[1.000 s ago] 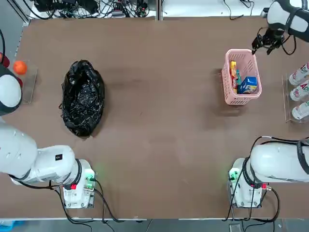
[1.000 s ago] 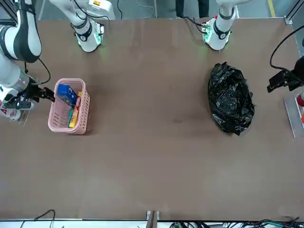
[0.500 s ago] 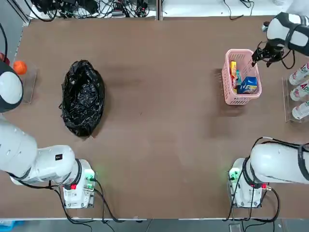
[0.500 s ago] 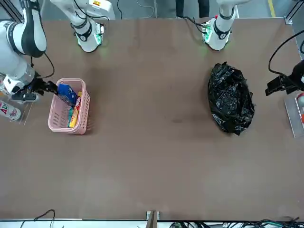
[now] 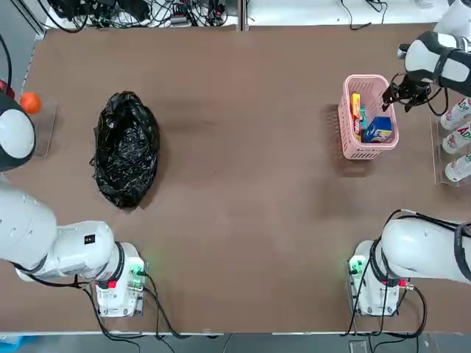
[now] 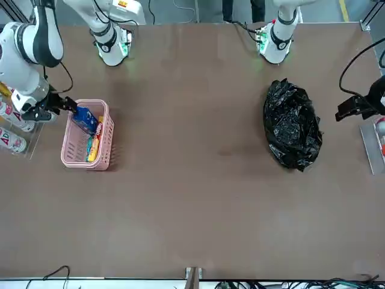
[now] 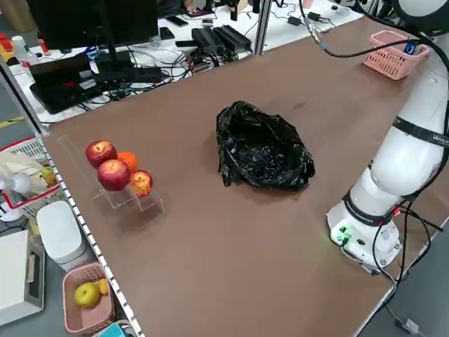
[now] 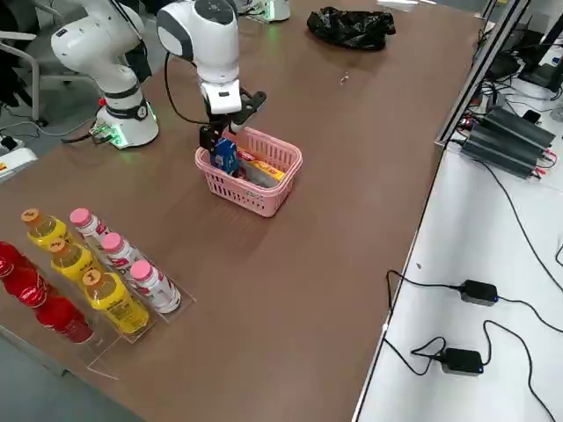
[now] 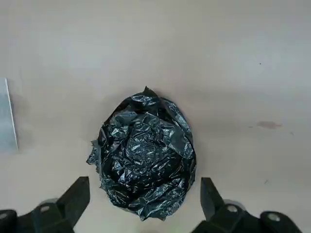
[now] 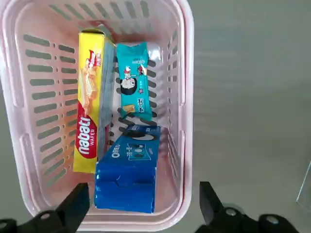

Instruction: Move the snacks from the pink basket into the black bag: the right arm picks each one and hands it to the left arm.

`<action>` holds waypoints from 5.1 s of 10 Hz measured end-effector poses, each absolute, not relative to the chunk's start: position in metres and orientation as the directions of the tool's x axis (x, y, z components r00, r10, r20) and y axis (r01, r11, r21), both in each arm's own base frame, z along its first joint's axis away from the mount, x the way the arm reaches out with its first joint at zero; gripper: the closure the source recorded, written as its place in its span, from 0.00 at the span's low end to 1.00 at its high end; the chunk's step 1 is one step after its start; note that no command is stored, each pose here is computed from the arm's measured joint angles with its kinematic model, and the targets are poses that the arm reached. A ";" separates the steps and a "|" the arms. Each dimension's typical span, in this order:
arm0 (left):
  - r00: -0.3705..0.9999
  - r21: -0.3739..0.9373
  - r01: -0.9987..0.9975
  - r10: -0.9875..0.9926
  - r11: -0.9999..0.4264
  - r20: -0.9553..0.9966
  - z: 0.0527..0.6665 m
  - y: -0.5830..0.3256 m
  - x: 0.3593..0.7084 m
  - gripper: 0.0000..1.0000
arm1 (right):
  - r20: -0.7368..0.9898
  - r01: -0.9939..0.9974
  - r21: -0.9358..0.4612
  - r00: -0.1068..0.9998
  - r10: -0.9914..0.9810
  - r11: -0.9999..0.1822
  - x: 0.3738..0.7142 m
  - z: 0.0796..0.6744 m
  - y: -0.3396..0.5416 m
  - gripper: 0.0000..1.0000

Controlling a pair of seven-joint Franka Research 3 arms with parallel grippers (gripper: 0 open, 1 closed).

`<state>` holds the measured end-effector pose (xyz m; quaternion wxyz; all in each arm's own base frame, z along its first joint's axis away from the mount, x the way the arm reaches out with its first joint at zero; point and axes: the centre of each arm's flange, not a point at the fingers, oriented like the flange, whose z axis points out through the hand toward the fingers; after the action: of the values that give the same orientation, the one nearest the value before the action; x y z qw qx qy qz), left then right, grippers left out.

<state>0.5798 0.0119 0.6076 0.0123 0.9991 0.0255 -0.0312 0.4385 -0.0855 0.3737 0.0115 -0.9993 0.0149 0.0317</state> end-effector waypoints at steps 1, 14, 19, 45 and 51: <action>0.997 0.023 0.051 0.049 -0.998 -0.063 0.608 0.011 0.580 0.00 | -0.061 -0.030 -0.022 0.998 -0.029 -0.999 0.435 0.367 -0.085 0.00; 0.998 0.025 0.044 0.043 -0.999 -0.044 0.604 0.011 0.585 0.00 | -0.038 0.031 -0.017 0.999 0.032 -0.999 0.416 0.329 -0.055 0.00; 0.999 0.027 0.041 0.040 -0.999 -0.022 0.601 0.010 0.591 0.00 | -0.012 0.038 -0.013 0.999 0.038 -0.999 0.416 0.326 -0.053 0.00; 0.999 0.029 0.037 0.036 -0.999 -0.038 0.590 0.007 0.596 0.00 | 0.024 0.099 -0.005 0.995 0.099 -0.995 0.414 0.313 -0.064 0.54; 0.999 0.029 0.037 0.036 -0.999 -0.038 0.590 0.007 0.596 0.00 | -0.047 0.119 -0.022 0.992 0.120 -0.993 0.430 0.340 -0.060 0.54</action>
<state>0.5963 0.0073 0.5901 0.0150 0.9995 0.0184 -0.0188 0.4295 -0.0602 0.3401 0.0097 -0.9979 -0.0599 0.0239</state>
